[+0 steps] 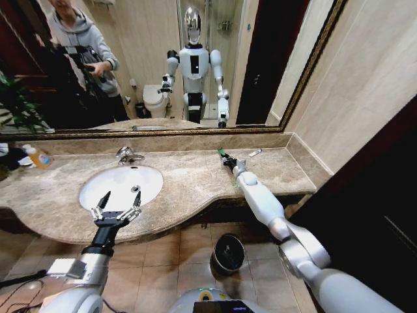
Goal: Pick up the trash from the sink and place it in the trash bin.
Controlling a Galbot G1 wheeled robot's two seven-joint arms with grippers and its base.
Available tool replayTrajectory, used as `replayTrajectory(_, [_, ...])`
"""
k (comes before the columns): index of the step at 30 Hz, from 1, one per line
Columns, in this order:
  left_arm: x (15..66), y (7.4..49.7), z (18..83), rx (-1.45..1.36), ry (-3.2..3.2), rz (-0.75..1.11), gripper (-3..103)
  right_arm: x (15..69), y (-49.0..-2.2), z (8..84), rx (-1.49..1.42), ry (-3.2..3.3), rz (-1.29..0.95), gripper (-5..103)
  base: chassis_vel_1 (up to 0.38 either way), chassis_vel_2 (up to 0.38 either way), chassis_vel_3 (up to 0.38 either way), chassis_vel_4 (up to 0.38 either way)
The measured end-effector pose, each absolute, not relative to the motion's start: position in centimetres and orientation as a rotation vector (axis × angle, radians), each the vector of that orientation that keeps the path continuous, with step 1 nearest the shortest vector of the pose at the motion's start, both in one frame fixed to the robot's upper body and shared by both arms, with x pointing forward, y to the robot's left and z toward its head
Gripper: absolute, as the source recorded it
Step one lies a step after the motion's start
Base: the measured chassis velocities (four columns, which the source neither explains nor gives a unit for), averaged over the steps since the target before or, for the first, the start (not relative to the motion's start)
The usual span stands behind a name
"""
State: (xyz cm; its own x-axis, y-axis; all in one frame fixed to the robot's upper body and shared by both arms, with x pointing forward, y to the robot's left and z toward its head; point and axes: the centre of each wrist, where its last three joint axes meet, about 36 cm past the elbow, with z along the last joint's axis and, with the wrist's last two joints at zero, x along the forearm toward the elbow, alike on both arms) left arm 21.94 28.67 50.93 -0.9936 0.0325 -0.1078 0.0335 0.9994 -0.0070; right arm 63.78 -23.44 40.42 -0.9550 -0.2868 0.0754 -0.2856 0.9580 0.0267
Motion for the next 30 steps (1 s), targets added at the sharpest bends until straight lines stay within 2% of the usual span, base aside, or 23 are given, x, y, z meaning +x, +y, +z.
replayTrajectory(4, [21.9,28.7,50.9,0.050,3.033,-0.013,100,60.0,-24.7,41.9,0.452,-3.094,-0.001,21,0.000,0.000,0.000,0.000])
replayTrajectory(6, [21.9,28.7,50.9,0.050,3.033,-0.013,100,55.6,-25.1,43.1,0.470,-3.125,-0.012,21,0.000,0.000,0.000,0.000])
replayTrajectory(7, [21.9,28.7,50.9,0.050,3.033,-0.013,100,55.6,-25.1,43.1,0.470,-3.125,-0.012,21,0.000,0.000,0.000,0.000])
replayTrajectory(9, [21.9,28.7,50.9,0.050,3.033,-0.013,100,51.2,-25.1,43.2,0.479,-3.128,-0.036,21,0.000,0.000,0.000,0.000])
replayTrajectory(10, [21.9,28.7,50.9,0.050,3.033,-0.013,100,51.2,-25.1,43.2,0.479,-3.128,-0.036,21,0.000,0.000,0.000,0.000])
replayTrajectory(14, [21.9,28.7,50.9,0.050,3.033,-0.013,100,44.4,-25.3,44.1,0.482,-3.141,-0.072,21,0.000,0.000,0.000,0.000])
replayTrajectory(20, [21.9,28.7,50.9,0.050,3.033,-0.013,100,36.5,-26.8,43.5,0.421,-3.144,-0.005,21,0.000,0.000,0.000,0.000])
replayTrajectory(30, [21.9,28.7,50.9,0.050,3.033,-0.013,100,30.9,-25.6,39.9,0.457,-3.085,0.046,21,0.000,0.000,0.000,0.000])
